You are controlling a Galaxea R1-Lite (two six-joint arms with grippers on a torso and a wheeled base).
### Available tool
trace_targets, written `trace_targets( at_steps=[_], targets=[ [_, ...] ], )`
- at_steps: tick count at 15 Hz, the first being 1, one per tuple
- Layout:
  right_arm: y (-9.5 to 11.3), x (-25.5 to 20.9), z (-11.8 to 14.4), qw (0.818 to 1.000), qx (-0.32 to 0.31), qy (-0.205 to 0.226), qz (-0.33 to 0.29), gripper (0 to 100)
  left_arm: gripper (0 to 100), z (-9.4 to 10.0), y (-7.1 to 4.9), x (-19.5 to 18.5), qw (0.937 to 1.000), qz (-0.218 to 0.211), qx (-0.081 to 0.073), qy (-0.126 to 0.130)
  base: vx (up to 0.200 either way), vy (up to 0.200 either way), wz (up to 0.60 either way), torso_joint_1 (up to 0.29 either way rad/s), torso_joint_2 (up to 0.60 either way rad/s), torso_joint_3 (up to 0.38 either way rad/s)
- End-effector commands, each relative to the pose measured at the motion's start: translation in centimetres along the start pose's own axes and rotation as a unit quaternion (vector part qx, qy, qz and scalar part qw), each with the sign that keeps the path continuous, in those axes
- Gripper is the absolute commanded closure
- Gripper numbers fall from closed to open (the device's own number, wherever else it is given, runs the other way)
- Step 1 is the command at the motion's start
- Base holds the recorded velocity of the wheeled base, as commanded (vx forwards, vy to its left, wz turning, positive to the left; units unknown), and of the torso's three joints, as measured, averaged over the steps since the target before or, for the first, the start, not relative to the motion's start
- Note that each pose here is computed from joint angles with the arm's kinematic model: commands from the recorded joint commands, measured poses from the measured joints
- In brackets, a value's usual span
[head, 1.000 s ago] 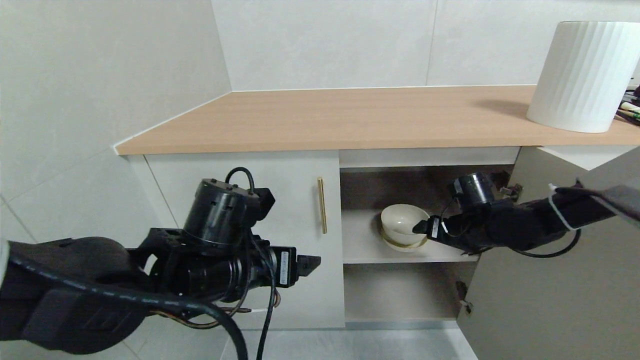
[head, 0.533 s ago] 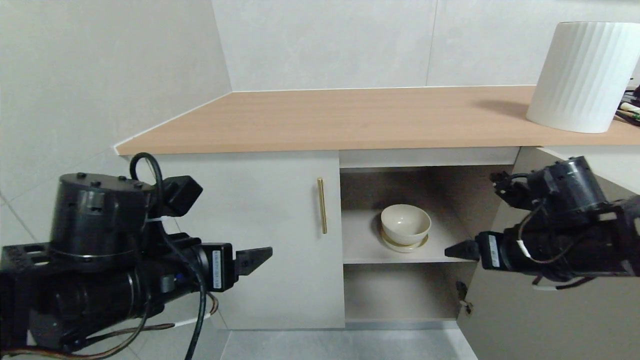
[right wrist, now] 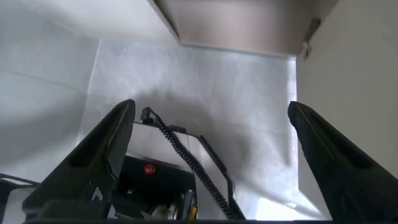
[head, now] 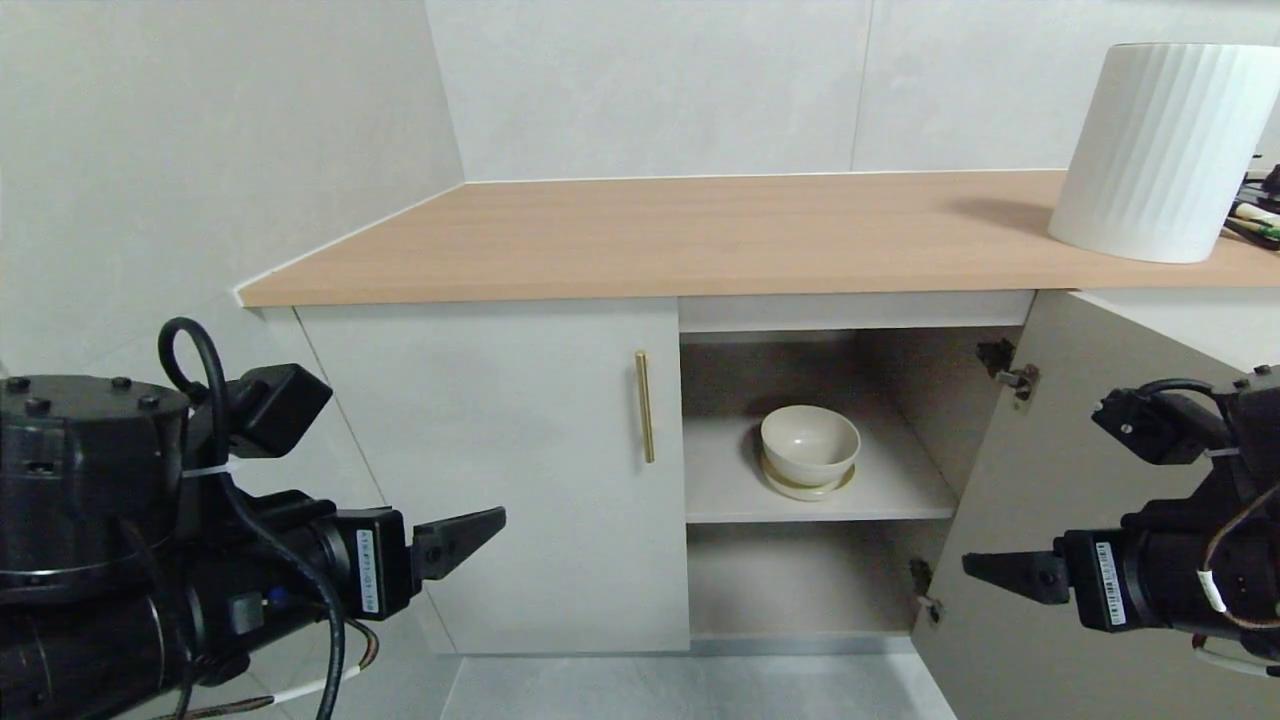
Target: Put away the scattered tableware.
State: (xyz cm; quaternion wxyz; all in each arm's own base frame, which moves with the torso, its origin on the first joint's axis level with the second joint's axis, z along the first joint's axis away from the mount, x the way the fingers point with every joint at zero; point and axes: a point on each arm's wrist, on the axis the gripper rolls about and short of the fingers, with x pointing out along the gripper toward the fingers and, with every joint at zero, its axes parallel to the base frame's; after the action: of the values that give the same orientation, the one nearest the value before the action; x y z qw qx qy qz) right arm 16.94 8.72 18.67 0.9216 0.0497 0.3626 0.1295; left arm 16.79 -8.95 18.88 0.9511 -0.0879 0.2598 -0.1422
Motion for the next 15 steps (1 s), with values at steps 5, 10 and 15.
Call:
trace_targets(
  at_steps=[5, 10, 15],
  targets=[
    [0.11, 0.74, -0.43, 1.0, -0.005, 0.013, -0.015, 0, 0, -0.31, 0.08, 0.13, 1.0, 0.002, 0.001, 0.006, -0.2, 0.0, 0.0, 0.001, 0.01, 0.002],
    [0.08, 0.72, -0.52, 1.0, -0.005, 0.015, -0.015, 0, 0, -0.35, 0.09, 0.14, 1.0, 0.002, 0.001, 0.007, -0.2, 0.0, 0.0, 0.003, 0.0, 0.001],
    [0.01, 0.76, -0.74, 1.0, -0.005, 0.017, -0.017, 0, 0, -0.42, 0.1, 0.22, 1.0, 0.002, 0.001, 0.009, -0.2, 0.0, 0.0, 0.001, 0.0, 0.001]
  ],
)
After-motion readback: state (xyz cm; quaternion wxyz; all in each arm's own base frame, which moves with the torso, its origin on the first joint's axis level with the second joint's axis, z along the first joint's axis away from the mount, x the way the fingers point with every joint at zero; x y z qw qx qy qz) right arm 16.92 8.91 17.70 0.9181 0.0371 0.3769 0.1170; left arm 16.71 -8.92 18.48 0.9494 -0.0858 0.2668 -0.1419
